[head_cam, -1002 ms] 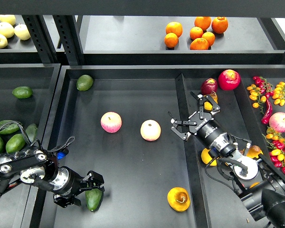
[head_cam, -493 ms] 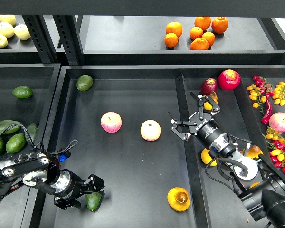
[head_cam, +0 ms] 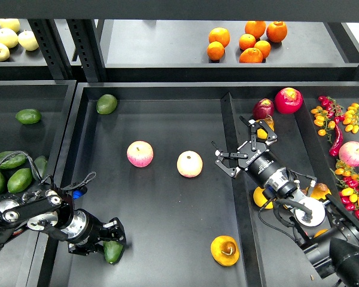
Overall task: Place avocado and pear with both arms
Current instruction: 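Lower the left gripper and close it on the avocado, then carry the avocado into the avocado bin and open the left gripper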
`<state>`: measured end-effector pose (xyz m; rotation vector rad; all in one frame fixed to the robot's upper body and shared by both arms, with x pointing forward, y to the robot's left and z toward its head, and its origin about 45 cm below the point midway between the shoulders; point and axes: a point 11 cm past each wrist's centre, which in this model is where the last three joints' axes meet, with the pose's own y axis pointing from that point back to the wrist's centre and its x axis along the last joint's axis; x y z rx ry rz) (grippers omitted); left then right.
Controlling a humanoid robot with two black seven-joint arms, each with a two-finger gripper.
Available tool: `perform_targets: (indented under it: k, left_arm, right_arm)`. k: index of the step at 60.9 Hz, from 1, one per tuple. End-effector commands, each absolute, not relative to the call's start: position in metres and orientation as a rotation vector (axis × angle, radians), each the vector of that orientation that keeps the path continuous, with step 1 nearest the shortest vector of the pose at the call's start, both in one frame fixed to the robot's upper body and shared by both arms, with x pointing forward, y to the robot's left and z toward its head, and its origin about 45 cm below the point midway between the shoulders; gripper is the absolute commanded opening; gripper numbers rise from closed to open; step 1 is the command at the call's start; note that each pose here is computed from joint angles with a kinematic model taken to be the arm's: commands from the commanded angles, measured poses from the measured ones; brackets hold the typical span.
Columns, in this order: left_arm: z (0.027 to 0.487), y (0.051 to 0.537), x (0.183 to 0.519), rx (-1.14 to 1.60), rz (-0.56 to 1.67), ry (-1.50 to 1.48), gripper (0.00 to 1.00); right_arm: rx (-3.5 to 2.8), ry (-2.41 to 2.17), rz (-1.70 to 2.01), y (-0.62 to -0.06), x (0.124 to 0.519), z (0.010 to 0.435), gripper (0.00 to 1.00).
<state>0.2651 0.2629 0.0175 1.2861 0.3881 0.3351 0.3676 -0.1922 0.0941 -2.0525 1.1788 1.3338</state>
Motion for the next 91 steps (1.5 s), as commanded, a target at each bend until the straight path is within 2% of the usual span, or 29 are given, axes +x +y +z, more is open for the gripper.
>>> perform_targets:
  k: [1,19,26,37,49,65,91]
  left_arm:
    - [0.021,0.263,0.27,1.276,0.351,0.38,0.44]
    - [0.035,0.254,0.282,1.226,0.365,0.36,0.38]
    - [0.05,0.253,0.292,1.182,0.393,0.343,0.35]
    - [0.078,0.26,0.303,1.113,0.427,0.323,0.35]
    - [0.105,0.306,0.314,1.129,0.522,0.337,0.35]
    - [0.125,0.376,0.309,1.176,0.658,0.403,0.35]
    - [0.133,0.432,0.295,1.252,0.759,0.447,0.36]
  right_arm:
    - [-2.052,1.18,1.335,-0.192,0.367,0.094,0.99]
    - [-2.05,1.184,1.344,-0.193,0.364,0.09,0.99]
    - [-2.047,1.185,1.345,-0.193,0.363,0.09,0.99]
    - [-2.048,1.186,1.35,-0.193,0.363,0.089,0.99]
    - [-2.051,1.186,1.351,-0.193,0.362,0.089,0.99]
    - [-2.052,1.185,1.352,-0.193,0.362,0.088,0.99]
    - [-2.052,1.185,1.352,-0.193,0.362,0.088,0.99]
